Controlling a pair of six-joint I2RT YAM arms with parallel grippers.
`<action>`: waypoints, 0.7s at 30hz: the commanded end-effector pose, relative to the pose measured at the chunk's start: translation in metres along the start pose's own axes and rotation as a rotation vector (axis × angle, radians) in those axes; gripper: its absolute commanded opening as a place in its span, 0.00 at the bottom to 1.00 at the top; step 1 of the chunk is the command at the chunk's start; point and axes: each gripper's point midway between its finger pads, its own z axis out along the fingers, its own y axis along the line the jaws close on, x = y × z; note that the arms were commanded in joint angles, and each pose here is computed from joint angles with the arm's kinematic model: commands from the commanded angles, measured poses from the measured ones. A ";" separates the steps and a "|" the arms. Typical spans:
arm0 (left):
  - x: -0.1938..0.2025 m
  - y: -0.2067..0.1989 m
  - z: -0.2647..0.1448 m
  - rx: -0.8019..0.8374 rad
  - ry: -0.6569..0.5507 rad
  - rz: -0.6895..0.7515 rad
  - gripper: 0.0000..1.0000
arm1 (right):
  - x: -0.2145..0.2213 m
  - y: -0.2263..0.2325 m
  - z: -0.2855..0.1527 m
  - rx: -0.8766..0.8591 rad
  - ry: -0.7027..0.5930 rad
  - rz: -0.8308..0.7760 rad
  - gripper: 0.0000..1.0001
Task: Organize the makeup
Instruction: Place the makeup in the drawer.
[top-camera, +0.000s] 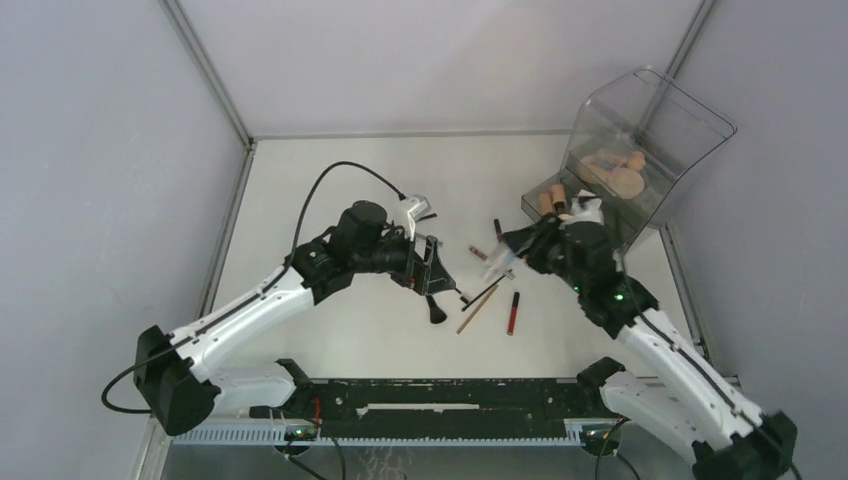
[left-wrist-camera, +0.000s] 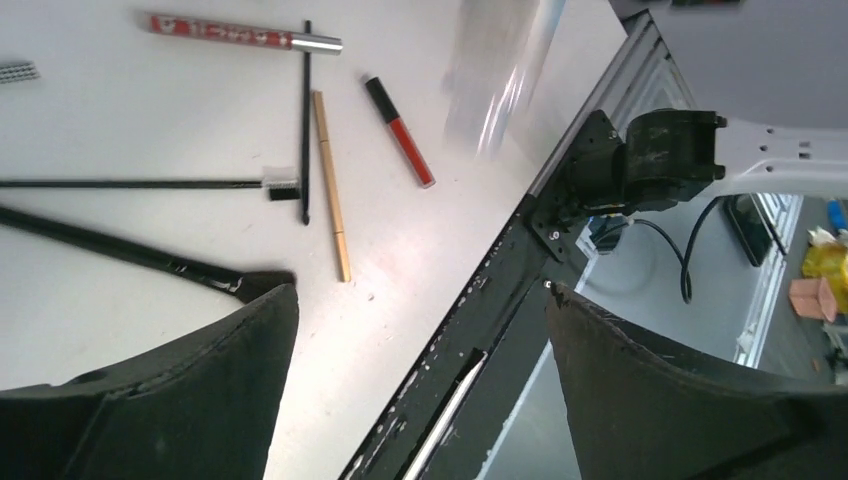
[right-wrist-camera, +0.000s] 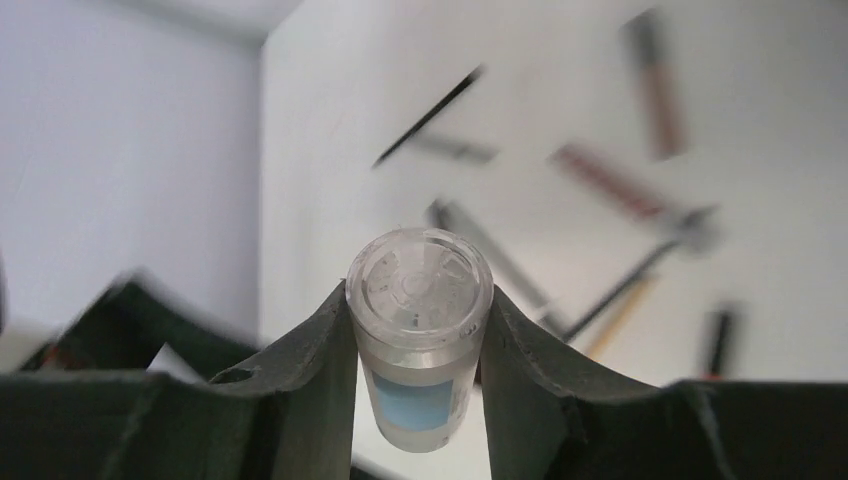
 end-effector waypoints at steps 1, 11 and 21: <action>-0.026 -0.002 -0.035 -0.094 -0.114 0.103 0.96 | -0.069 -0.083 -0.052 0.355 -0.268 -0.045 0.00; -0.023 0.013 -0.044 -0.182 -0.157 0.077 0.96 | -0.145 -0.164 -0.109 0.819 -0.519 -0.093 0.00; -0.013 0.020 -0.041 -0.195 -0.131 0.069 0.96 | -0.169 -0.176 -0.076 0.771 -0.417 -0.015 0.00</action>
